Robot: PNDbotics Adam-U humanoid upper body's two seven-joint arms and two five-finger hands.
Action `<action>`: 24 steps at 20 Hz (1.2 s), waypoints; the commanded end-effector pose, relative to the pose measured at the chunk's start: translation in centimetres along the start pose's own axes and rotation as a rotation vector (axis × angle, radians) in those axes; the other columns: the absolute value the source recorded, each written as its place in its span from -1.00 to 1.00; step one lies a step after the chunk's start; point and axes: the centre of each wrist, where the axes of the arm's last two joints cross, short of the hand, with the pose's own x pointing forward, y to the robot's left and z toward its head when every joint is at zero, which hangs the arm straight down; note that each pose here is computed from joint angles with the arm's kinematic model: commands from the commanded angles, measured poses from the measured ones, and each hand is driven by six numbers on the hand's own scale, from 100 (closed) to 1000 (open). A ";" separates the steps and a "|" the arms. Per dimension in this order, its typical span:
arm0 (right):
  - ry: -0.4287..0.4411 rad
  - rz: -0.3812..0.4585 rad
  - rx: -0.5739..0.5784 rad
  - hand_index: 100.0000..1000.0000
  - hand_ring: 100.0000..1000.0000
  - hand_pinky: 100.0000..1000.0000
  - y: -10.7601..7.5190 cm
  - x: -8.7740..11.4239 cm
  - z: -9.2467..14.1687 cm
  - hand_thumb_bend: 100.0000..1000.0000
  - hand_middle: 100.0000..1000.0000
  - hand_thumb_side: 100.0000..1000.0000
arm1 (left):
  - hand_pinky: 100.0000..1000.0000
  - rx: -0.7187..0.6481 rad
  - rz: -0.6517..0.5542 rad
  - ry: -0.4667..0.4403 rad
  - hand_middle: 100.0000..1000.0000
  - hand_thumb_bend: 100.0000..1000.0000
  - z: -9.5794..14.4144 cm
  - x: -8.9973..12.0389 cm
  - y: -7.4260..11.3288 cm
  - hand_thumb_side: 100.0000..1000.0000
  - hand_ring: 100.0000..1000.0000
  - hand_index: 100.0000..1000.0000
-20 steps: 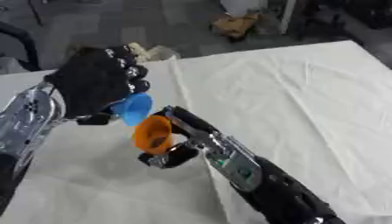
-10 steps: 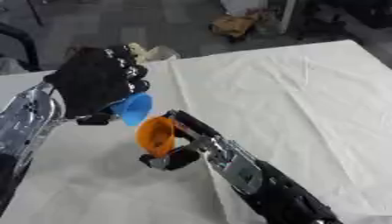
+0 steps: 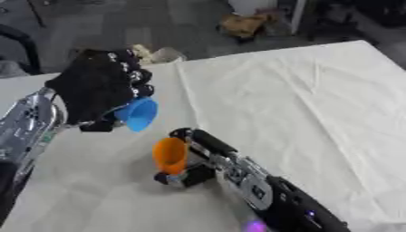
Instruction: Pour the contents of one cup into another cup.
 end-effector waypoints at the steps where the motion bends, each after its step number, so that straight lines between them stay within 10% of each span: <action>1: -0.033 0.050 -0.001 0.60 0.94 0.92 -0.8 0.2 -0.5 0.59 0.57 0.27 | 0.30 0.021 -0.010 0.028 -0.97 -0.38 0.3 -0.8 0.7 -1.00 -0.28 -0.33; 6: -0.023 0.061 -0.035 0.59 0.93 0.91 -1.6 0.0 -0.1 0.61 0.56 0.27 | 0.28 0.045 0.100 0.120 -1.00 -0.65 1.4 -1.0 -0.3 -1.00 -0.30 -0.35; 14: 0.005 0.040 -0.180 0.54 0.89 0.88 -4.5 0.0 0.9 0.62 0.50 0.23 | 0.23 0.114 0.685 0.454 -1.00 -1.00 5.0 -0.3 -4.8 -1.00 -0.33 -0.34; 24: 0.079 -0.085 -0.764 0.46 0.81 0.78 -9.4 0.7 2.8 0.48 0.41 0.40 | 0.18 0.189 1.336 0.692 -0.97 -1.00 6.0 3.6 -10.3 -0.37 -0.32 -0.28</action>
